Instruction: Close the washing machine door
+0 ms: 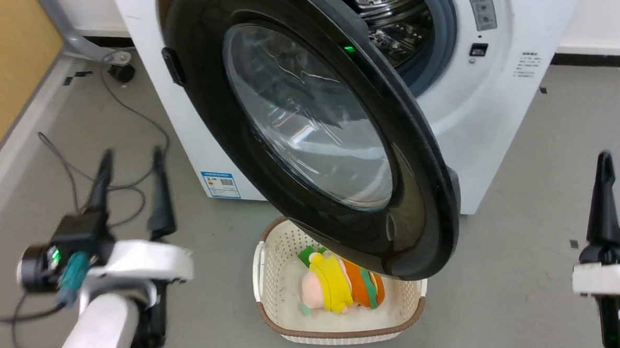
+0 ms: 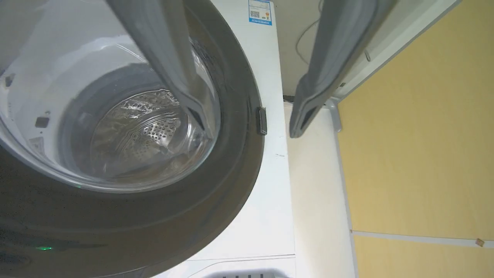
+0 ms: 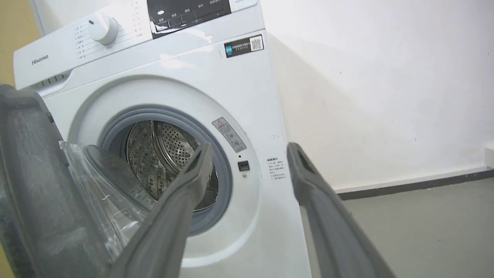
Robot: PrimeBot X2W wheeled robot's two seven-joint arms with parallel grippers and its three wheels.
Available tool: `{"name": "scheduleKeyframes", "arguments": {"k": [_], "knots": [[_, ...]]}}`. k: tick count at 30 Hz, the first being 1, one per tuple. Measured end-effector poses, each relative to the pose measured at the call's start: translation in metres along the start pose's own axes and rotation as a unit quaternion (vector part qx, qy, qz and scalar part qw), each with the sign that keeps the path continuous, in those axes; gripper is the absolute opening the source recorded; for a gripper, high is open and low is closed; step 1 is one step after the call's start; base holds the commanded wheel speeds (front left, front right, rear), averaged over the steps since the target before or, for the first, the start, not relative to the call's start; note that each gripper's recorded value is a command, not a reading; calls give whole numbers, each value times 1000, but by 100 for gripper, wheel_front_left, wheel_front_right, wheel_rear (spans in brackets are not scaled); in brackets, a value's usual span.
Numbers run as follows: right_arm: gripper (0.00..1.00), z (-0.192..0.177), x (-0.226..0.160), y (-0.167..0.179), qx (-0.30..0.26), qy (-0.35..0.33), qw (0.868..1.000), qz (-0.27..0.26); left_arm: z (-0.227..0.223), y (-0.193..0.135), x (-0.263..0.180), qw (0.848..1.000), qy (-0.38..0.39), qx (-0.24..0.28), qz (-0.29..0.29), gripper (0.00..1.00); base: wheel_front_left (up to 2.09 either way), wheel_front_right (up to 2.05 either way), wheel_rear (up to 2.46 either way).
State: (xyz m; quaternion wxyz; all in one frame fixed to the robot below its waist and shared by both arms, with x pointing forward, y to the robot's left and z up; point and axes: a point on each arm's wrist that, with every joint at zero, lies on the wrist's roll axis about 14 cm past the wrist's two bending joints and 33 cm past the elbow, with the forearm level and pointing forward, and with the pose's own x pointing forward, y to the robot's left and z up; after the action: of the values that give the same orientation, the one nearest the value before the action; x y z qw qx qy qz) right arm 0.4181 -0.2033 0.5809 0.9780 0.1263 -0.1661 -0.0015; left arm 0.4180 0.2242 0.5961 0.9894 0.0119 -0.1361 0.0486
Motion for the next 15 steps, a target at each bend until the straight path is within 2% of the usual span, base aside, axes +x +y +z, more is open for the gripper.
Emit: {"name": "scheduleKeyframes", "arguments": {"k": [1, 2, 3, 5, 11, 15], "knots": [[100, 6, 4, 5, -3, -10, 1000, 7, 1, 8, -5, 1000, -2, -1, 16, 100, 0, 0, 0], [92, 13, 8, 11, -8, -22, 1000, 17, 2, 15, -10, 1000, -3, 0, 28, 100, 0, 0, 0], [49, 20, 12, 20, -19, -34, 999, 31, 1, 21, -15, 999, -2, 3, 37, 100, 0, 0, 0], [1, 36, 20, 35, -28, -62, 996, 53, 0, 31, -26, 998, 1, 4, 57, 100, 0, 0, 0], [0, 75, 30, 83, -2, -128, 985, 116, -11, 44, -57, 996, 18, 13, 86, 100, 0, 0, 0], [0, 88, 25, 125, 20, -148, 973, 178, -20, 47, -71, 995, 32, 13, 94, 100, 0, 0, 0]]}}
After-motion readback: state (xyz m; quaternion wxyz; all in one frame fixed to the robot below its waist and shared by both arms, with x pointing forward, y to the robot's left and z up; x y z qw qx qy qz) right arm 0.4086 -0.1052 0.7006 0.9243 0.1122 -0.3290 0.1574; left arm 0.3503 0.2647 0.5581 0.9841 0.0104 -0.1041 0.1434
